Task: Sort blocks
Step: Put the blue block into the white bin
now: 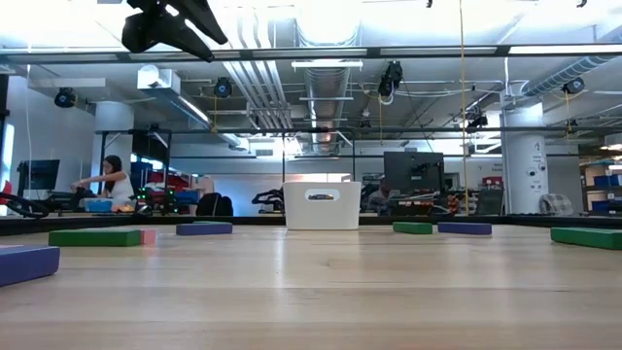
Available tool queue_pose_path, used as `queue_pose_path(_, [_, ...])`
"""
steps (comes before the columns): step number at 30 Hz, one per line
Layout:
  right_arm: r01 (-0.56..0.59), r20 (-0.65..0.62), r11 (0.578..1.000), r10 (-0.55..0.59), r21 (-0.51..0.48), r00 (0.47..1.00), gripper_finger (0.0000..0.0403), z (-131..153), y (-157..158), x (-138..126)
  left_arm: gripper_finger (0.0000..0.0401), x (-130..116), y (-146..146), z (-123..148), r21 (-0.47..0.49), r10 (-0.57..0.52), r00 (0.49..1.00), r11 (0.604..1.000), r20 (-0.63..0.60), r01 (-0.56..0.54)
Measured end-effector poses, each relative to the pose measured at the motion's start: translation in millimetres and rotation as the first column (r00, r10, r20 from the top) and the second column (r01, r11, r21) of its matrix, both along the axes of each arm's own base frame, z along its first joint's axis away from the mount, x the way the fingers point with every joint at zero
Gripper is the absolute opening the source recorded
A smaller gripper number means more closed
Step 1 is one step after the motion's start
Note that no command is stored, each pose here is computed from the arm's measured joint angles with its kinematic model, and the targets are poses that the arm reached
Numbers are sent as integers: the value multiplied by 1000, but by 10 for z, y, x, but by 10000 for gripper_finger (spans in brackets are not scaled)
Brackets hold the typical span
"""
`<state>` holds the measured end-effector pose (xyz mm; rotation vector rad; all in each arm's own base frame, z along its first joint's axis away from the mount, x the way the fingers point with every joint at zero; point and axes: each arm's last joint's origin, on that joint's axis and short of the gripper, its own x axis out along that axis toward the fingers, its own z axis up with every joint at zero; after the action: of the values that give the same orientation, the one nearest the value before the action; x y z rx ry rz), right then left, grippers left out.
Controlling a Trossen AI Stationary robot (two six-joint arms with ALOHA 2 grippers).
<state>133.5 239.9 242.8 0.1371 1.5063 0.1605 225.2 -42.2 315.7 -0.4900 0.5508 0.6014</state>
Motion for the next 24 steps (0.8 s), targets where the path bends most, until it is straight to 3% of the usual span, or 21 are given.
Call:
queue_pose_path(7, [195,58,981,-193,-21,979,253,190,-137,256,142,4,-4,2,-11,-9,1000,1000,3,9])
queue_pose_path(15, [425,76,903,-421,-56,904,241,410,-656,782,142,4,-6,1,-14,-13,1000,1000,2,13])
queue_pose_path(19, [502,99,864,-496,-46,863,240,463,-968,1028,142,4,-8,2,-21,-19,1000,1000,-1,19])
queue_pose_path(24, [537,157,843,-527,-25,835,248,508,-1291,1250,142,8,-19,26,-49,-45,999,998,2,45])
